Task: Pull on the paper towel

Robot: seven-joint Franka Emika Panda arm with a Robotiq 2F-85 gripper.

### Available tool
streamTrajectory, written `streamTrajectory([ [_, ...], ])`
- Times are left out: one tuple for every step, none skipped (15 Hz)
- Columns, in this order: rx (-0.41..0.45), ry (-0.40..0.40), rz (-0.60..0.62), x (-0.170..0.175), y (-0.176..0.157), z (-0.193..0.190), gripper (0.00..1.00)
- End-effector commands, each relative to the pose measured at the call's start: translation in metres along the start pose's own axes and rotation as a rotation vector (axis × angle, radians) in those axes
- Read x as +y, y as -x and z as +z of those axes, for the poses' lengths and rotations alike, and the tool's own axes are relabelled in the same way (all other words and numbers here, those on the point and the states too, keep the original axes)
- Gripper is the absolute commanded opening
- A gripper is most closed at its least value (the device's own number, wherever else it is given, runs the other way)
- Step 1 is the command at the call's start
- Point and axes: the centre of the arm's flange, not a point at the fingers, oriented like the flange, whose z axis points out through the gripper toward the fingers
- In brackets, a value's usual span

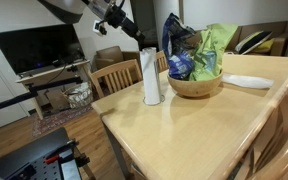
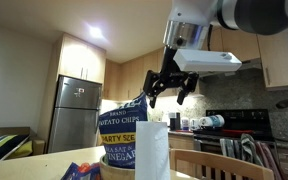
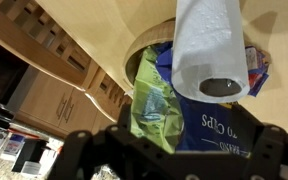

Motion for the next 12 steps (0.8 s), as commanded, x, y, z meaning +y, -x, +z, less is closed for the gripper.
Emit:
streamTrajectory([
  [0.045,0.023,0.022,0.0,-0.003,0.002,1.0],
  [0.072,0.043,0.021,0.0,-0.003,0.003,1.0],
  [0.083,0.061,0.02,0.001,-0.004,0.005,1.0],
  [0.092,0.085,0.018,0.003,-0.004,0.009,1.0],
  [0.102,0.106,0.019,0.004,-0.004,0.012,1.0],
  [0.1,0.127,0.015,0.006,-0.004,0.015,1.0],
  [0.101,0.147,0.014,0.007,-0.004,0.017,1.0],
  [0.094,0.162,0.007,0.008,-0.002,0.02,1.0],
  [0.089,0.176,-0.002,0.008,0.0,0.023,1.0],
  [0.081,0.186,-0.011,0.008,0.002,0.026,1.0],
  [0.075,0.197,-0.017,0.007,0.004,0.028,1.0],
  [0.061,0.202,-0.027,0.005,0.007,0.03,1.0],
])
